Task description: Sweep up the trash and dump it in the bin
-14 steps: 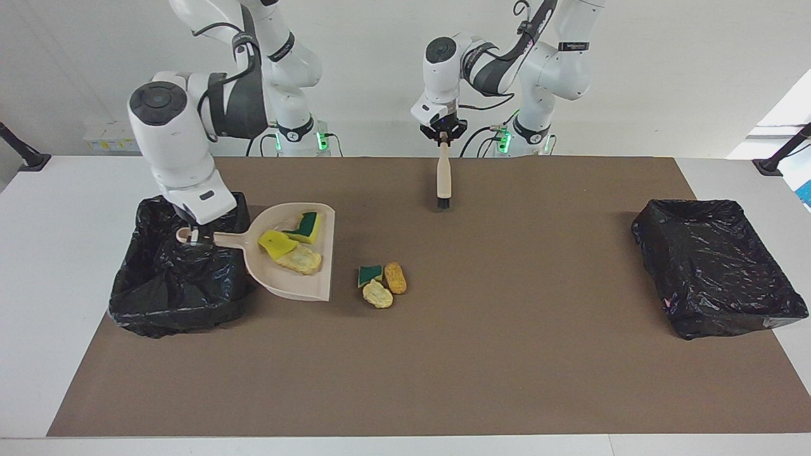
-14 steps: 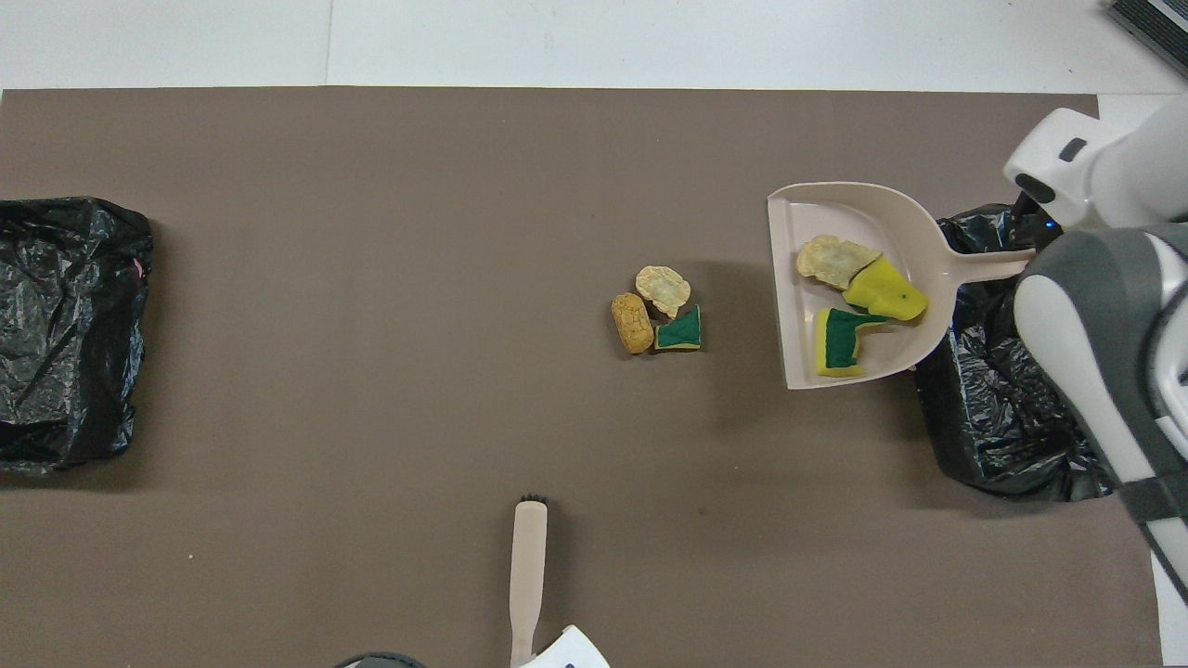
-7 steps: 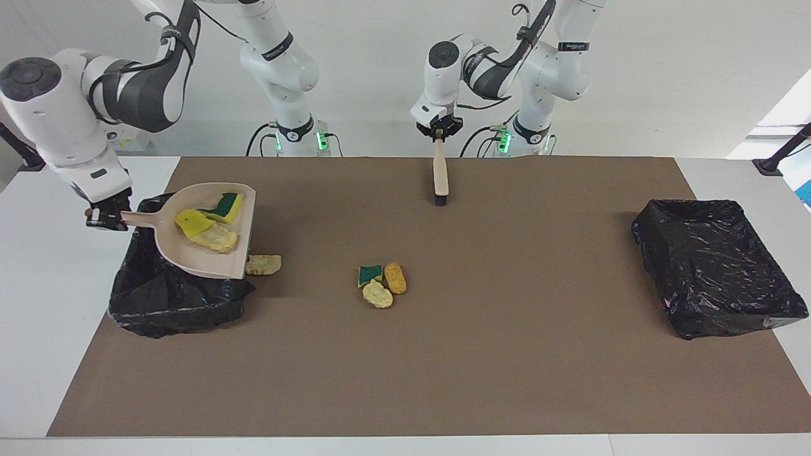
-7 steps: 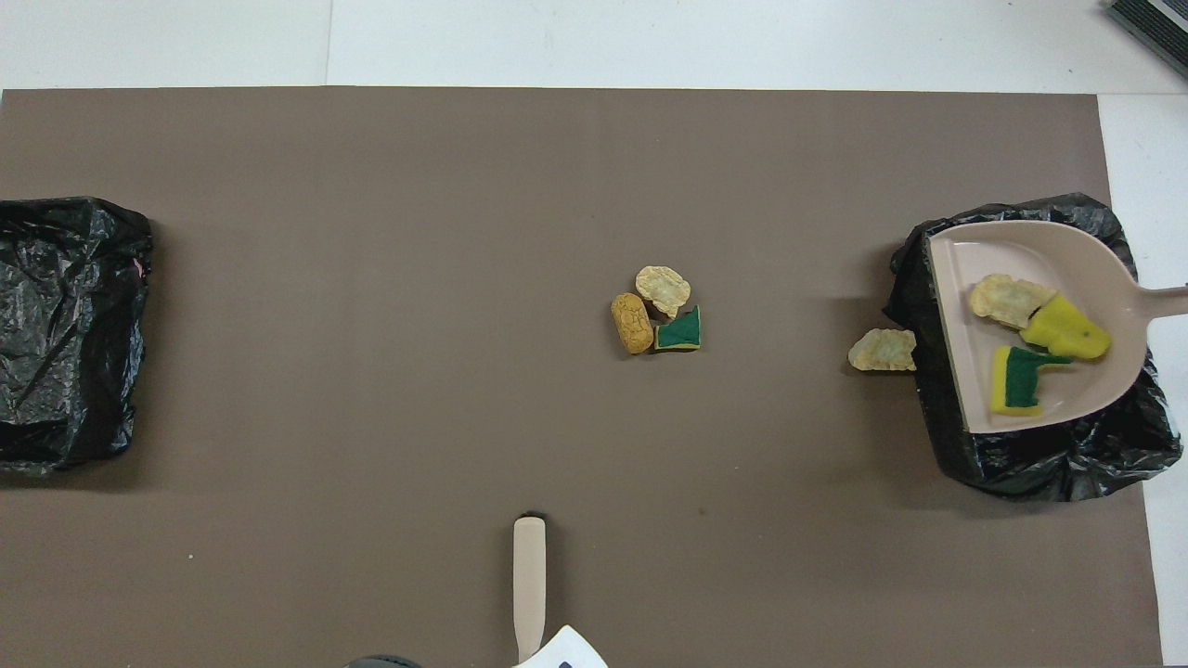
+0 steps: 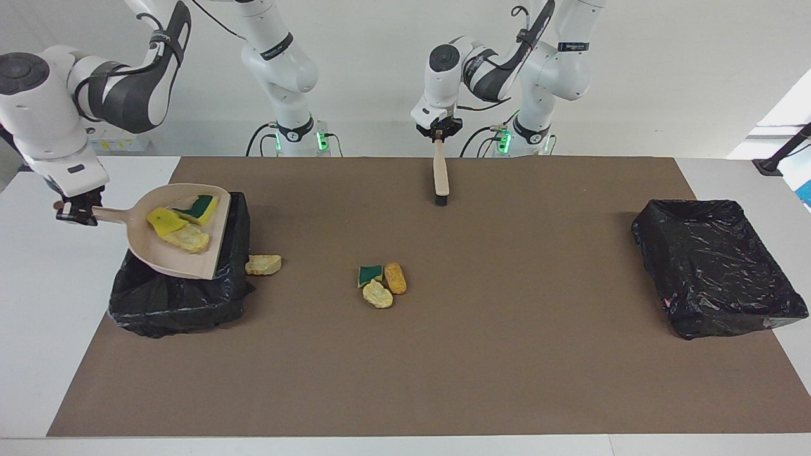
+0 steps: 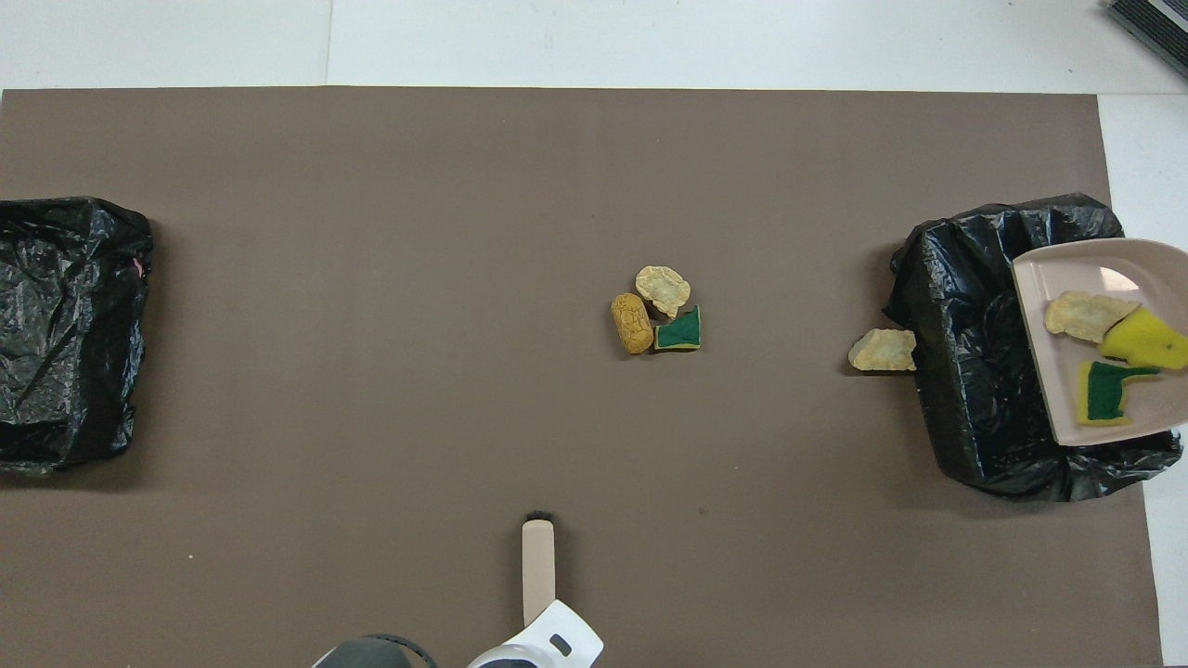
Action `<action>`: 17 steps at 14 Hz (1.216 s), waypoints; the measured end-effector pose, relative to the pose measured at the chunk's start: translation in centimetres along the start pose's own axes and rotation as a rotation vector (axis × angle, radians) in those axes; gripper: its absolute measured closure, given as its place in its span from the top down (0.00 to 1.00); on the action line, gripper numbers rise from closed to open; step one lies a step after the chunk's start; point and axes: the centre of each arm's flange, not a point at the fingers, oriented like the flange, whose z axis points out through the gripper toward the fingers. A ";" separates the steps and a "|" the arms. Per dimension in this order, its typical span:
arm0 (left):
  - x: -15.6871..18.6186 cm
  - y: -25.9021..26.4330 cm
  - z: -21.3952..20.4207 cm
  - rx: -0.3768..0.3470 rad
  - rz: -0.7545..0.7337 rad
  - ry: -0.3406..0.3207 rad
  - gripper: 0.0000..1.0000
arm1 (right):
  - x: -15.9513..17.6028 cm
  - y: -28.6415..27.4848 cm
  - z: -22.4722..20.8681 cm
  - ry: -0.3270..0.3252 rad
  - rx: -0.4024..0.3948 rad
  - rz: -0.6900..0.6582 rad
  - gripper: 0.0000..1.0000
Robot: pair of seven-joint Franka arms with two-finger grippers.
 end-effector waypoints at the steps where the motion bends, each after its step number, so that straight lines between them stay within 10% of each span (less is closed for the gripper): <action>1: 1.2 0.2 -1.0 -0.020 -0.015 0.005 0.91 | 0.4 0.1 -0.5 -0.059 0.005 -0.010 0.32; 7: 11.5 -1.2 -14.9 -0.071 0.026 0.132 1.00 | 3.9 0.2 -3.5 -0.291 -0.007 -0.066 0.32; 17: 16.6 -11.1 -31.3 -0.087 0.057 0.208 1.00 | 3.7 -0.1 -3.9 -0.391 -0.002 -0.117 0.32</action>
